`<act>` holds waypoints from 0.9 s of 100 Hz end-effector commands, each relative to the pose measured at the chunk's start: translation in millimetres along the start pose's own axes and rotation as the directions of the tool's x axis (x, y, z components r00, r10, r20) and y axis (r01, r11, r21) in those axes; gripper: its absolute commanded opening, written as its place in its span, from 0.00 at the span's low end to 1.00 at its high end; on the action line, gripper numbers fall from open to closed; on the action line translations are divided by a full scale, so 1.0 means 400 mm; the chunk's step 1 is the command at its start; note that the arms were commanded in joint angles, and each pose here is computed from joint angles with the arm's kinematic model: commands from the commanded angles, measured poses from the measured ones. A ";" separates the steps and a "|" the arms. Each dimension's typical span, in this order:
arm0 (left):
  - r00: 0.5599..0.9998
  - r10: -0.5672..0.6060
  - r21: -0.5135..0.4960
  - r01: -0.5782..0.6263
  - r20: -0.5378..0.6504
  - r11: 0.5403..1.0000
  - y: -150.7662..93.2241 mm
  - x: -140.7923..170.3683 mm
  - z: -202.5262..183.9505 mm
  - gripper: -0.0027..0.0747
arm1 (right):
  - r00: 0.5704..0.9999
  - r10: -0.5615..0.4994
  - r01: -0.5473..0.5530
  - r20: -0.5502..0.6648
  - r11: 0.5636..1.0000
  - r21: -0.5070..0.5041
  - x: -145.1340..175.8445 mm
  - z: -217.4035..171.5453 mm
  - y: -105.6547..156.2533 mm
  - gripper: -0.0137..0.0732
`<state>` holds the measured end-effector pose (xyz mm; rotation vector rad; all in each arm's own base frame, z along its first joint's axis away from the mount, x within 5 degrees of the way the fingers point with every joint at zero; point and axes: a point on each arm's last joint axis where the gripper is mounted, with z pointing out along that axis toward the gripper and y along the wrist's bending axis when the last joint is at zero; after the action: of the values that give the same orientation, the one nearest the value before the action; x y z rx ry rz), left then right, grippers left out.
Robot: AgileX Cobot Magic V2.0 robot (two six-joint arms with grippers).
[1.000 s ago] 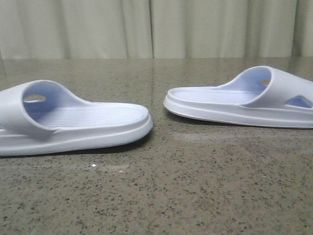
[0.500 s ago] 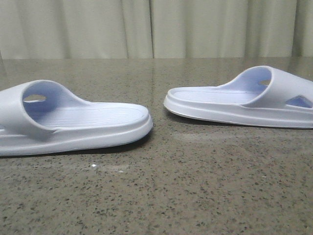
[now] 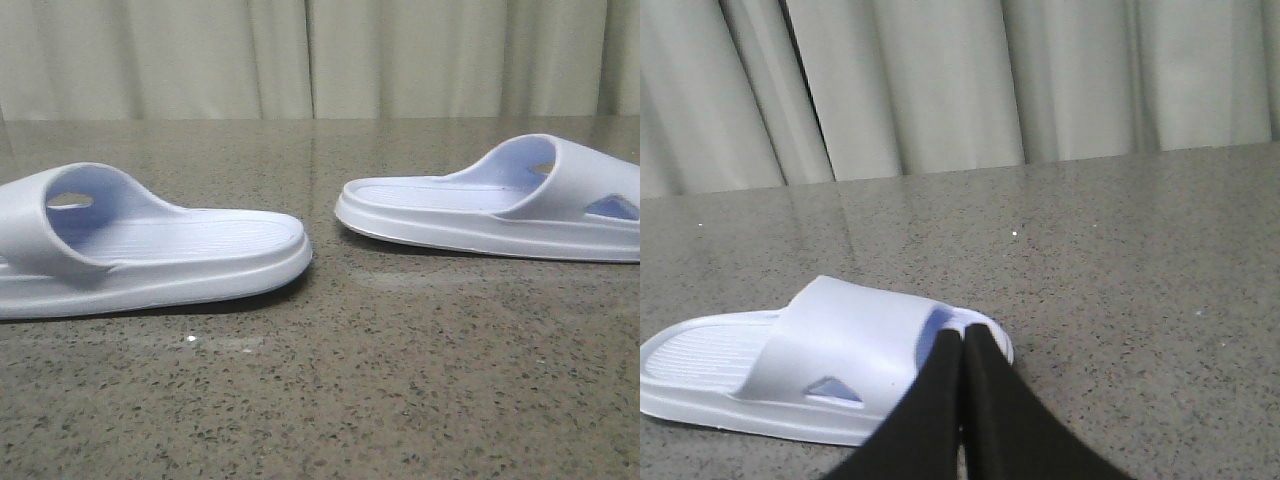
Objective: Insert blue slippers together front up
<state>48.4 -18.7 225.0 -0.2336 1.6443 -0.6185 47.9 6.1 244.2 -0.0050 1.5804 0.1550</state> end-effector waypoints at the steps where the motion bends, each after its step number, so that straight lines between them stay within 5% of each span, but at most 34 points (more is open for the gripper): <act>1: 0.999 -0.035 0.037 0.034 0.034 0.999 -0.044 -0.068 -0.005 0.05 | 0.999 0.007 -0.006 0.046 1.000 -0.006 -0.075 0.002 0.007 0.06; 33: 0.974 -0.035 0.002 0.037 -0.225 0.999 -0.127 -0.179 0.071 0.05 | 0.980 0.148 -0.148 -0.130 0.989 0.006 -0.197 0.077 0.023 0.07; 63: 0.949 -0.099 -0.038 0.092 -0.300 0.995 -0.128 -0.185 0.127 0.07 | 0.939 0.234 -0.236 -0.254 0.971 0.023 -0.187 0.140 0.028 0.09; 75: 0.947 -0.109 -0.039 0.102 -0.303 0.994 -0.128 -0.185 0.130 0.22 | 0.936 0.250 -0.252 -0.249 0.967 0.023 -0.188 0.145 0.029 0.21; 90: 0.951 -0.116 -0.037 0.110 -0.287 0.993 -0.128 -0.188 0.131 0.54 | 0.943 0.253 -0.255 -0.216 0.967 0.019 -0.195 0.147 0.028 0.49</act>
<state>97.9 -38.9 296.7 -0.2266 2.0253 -0.7161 102.6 17.0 303.5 0.1659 1.9187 0.3624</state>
